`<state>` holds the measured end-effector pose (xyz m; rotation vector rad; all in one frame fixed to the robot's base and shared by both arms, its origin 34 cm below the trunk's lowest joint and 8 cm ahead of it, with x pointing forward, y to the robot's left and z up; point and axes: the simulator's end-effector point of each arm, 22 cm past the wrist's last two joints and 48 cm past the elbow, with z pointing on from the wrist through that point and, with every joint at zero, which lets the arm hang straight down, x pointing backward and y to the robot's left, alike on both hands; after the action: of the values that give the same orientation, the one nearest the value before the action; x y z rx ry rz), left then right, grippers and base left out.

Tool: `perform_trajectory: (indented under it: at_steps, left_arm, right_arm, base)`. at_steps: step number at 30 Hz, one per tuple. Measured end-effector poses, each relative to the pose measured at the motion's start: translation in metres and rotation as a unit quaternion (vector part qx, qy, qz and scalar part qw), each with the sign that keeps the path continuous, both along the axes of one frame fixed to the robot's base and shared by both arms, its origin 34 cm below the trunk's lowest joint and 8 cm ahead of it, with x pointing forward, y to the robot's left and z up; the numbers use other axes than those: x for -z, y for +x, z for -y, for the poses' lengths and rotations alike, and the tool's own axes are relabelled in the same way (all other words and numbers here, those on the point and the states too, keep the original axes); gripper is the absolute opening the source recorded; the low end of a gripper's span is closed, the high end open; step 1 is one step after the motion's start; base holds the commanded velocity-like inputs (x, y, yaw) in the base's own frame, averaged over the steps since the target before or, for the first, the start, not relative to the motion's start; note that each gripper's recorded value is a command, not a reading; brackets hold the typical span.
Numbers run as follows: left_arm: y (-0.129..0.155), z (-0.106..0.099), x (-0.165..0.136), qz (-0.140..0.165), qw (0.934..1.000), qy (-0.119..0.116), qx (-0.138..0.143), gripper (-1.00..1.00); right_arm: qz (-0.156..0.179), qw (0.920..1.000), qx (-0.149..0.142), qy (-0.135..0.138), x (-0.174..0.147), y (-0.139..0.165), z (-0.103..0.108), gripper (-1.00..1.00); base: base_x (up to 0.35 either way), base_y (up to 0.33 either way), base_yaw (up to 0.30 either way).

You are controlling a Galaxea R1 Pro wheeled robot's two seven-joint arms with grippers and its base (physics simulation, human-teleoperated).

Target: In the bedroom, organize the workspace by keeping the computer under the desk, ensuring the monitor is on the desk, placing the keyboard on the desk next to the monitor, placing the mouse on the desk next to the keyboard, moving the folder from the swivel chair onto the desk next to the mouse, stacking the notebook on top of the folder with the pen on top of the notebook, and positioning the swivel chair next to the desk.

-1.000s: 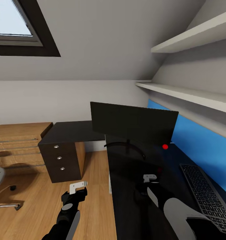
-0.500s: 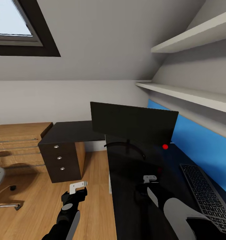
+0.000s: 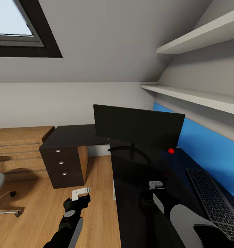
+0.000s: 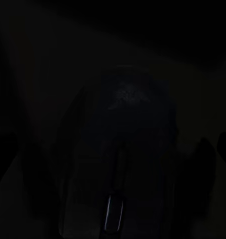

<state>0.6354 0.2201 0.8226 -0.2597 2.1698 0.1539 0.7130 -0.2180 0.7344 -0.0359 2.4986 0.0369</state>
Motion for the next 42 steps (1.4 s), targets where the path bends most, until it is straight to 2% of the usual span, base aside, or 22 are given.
perform_trajectory:
  at_steps: [11,12,38,39,42]
  left_arm:
    - [0.0,0.0,0.0,0.0,1.0,0.0,0.001,1.0]
    - [0.0,0.0,0.0,0.0,1.0,0.0,0.001,1.0]
    - [0.0,0.001,0.0,0.0,1.0,-0.001,0.002,1.0]
    - [0.0,0.0,-0.001,0.0,1.0,-0.002,0.002,1.0]
    - [0.0,-0.001,-0.005,0.0,1.0,-0.002,0.002,1.0]
  right_arm:
    - [0.0,1.0,0.0,0.0,0.0,0.0,0.001,1.0]
    - [0.0,1.0,0.0,0.0,0.0,0.0,0.001,-1.0]
    - [0.008,1.0,-0.001,-0.001,-0.003,0.004,0.001,-1.0]
    - [0.028,0.9996,-0.001,-0.003,-0.018,0.016,0.001,-1.0]
    - [0.033,0.9995,-0.001,-0.003,-0.025,0.018,0.001,-1.0]
  base:
    - [0.0,0.0,0.0]
    - [0.0,0.0,0.0]
    - [0.0,0.0,0.0]
    - [0.0,0.0,0.0]
    - [0.0,0.0,0.0]
